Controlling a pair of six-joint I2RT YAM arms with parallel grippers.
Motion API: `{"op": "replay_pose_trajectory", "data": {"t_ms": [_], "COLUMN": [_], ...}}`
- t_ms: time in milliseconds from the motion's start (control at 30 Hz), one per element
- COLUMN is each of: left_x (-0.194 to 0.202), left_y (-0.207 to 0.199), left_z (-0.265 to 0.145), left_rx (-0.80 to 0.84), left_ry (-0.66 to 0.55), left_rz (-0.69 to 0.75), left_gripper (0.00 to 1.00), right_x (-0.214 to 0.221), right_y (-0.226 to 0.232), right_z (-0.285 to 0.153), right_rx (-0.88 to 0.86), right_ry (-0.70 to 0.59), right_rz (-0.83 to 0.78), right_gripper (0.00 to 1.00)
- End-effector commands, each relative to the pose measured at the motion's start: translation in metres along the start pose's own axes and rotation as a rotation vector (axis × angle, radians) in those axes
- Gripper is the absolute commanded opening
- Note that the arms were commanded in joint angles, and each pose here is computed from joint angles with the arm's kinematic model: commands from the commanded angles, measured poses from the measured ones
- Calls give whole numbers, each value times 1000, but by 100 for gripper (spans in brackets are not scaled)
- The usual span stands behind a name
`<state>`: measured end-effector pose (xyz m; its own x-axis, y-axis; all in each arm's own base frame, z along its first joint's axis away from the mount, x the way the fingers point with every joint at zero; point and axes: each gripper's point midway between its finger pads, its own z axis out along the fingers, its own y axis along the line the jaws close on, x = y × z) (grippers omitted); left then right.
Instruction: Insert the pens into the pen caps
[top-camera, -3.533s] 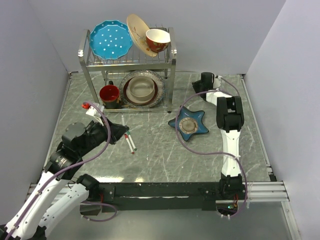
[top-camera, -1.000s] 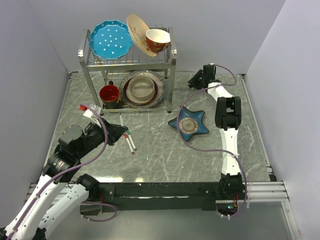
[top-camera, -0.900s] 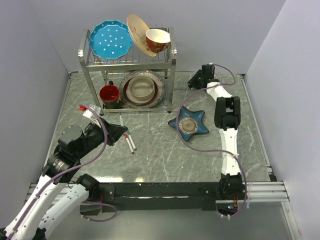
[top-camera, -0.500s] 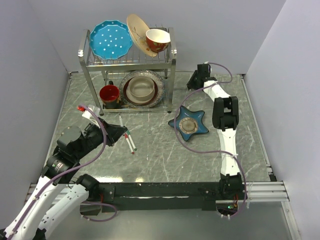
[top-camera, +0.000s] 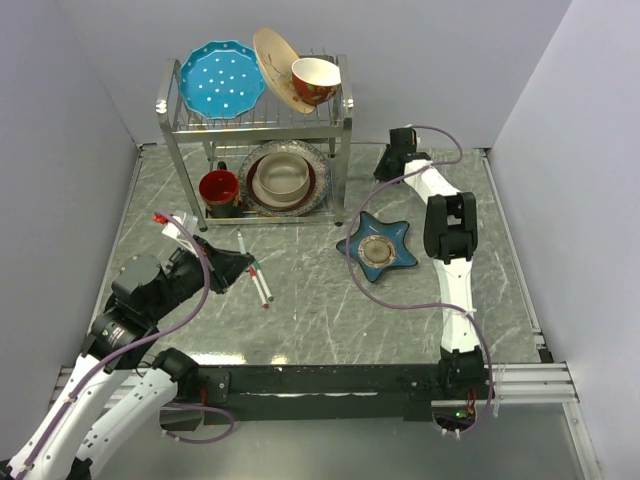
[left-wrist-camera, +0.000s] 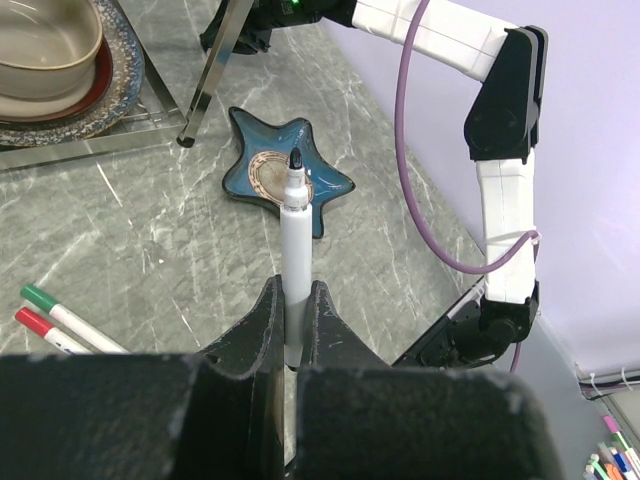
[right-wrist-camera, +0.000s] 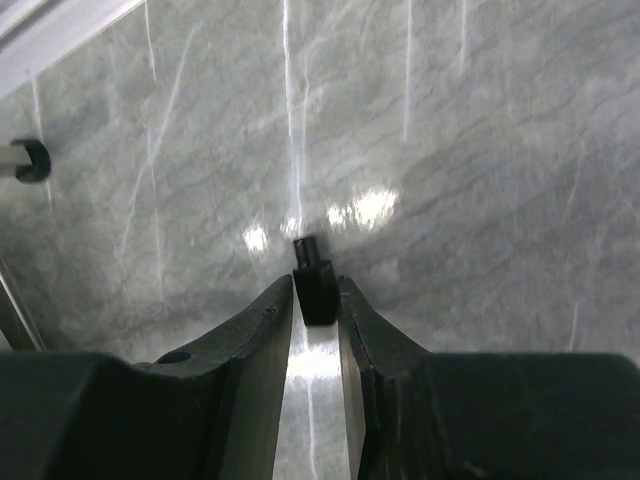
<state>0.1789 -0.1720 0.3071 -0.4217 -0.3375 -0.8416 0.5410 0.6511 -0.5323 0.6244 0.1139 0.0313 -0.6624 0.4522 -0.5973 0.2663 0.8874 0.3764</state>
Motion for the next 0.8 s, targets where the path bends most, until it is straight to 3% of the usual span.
{"op": "replay_pose_trajectory", "data": {"t_ms": [0,367,767], "left_x": [-7,-4,1], "left_y": [-8,0,12], "left_z": [-3,-2,-3], "left_rx": [33,3,-44], "left_ry": [-28,-29,-31], "left_rz": [1,10,23], "left_gripper": [1,1,1], "right_x": [-14,-13,1], "right_y": [8,-1,-16], "right_z": [-21,-27,-53], "right_rx": [48,94,152], "right_ry": [-27,-44,8], "right_rz": [-56,-41,-29], "right_gripper": [30,13,12]}}
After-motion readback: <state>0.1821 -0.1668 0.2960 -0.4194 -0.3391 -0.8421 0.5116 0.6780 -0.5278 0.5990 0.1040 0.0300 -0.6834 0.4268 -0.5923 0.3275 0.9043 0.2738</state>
